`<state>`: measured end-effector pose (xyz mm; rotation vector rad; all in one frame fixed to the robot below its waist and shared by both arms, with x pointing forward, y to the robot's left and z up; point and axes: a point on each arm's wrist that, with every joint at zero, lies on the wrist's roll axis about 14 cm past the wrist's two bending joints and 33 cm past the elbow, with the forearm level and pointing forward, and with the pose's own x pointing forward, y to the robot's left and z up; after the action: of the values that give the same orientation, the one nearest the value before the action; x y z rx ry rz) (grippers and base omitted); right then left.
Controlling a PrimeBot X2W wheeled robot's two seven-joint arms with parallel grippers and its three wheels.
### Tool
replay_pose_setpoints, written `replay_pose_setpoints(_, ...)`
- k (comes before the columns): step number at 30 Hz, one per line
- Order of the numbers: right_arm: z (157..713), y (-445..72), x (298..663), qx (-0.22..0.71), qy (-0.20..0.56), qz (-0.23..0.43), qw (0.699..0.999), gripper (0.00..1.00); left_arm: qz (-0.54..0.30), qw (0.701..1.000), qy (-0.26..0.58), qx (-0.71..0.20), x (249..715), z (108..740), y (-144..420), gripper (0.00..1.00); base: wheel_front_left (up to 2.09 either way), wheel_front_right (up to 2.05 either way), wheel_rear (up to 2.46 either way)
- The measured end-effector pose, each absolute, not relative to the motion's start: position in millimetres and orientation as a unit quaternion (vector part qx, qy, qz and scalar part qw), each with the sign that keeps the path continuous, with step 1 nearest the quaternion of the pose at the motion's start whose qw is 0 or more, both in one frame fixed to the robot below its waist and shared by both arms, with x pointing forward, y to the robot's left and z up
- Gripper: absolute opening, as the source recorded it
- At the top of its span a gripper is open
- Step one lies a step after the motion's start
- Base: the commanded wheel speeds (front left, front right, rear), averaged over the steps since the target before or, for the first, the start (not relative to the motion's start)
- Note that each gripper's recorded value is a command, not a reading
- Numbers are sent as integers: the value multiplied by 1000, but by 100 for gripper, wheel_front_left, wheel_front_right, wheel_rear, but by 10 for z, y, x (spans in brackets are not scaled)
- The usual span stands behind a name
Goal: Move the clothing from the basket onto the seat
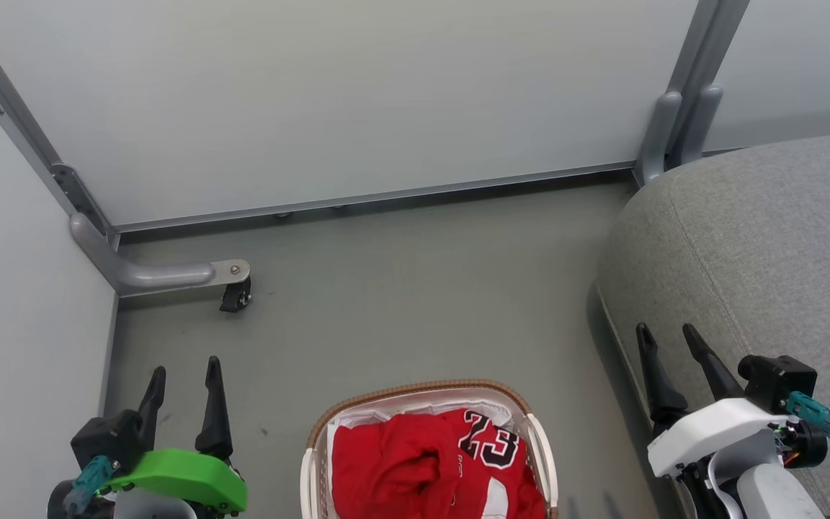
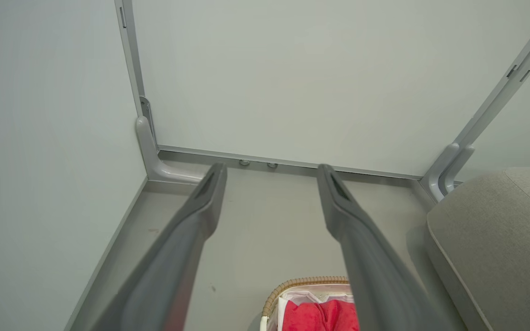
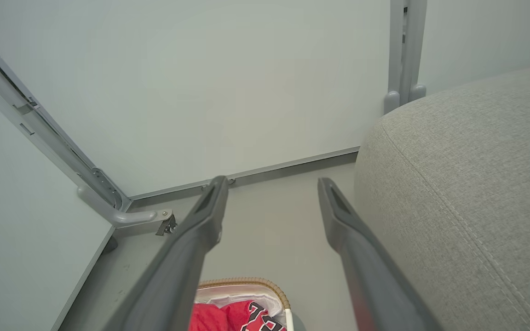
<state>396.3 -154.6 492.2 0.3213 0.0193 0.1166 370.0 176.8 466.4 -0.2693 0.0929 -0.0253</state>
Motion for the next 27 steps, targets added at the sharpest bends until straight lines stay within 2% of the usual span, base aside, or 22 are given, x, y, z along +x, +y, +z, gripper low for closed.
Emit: replay_pose_setpoints(27, 4788, -1491, 3955, 66, 13, 70, 995, 100, -21, 996, 36, -78, 3655, 4607, 1783, 100, 0, 0, 0)
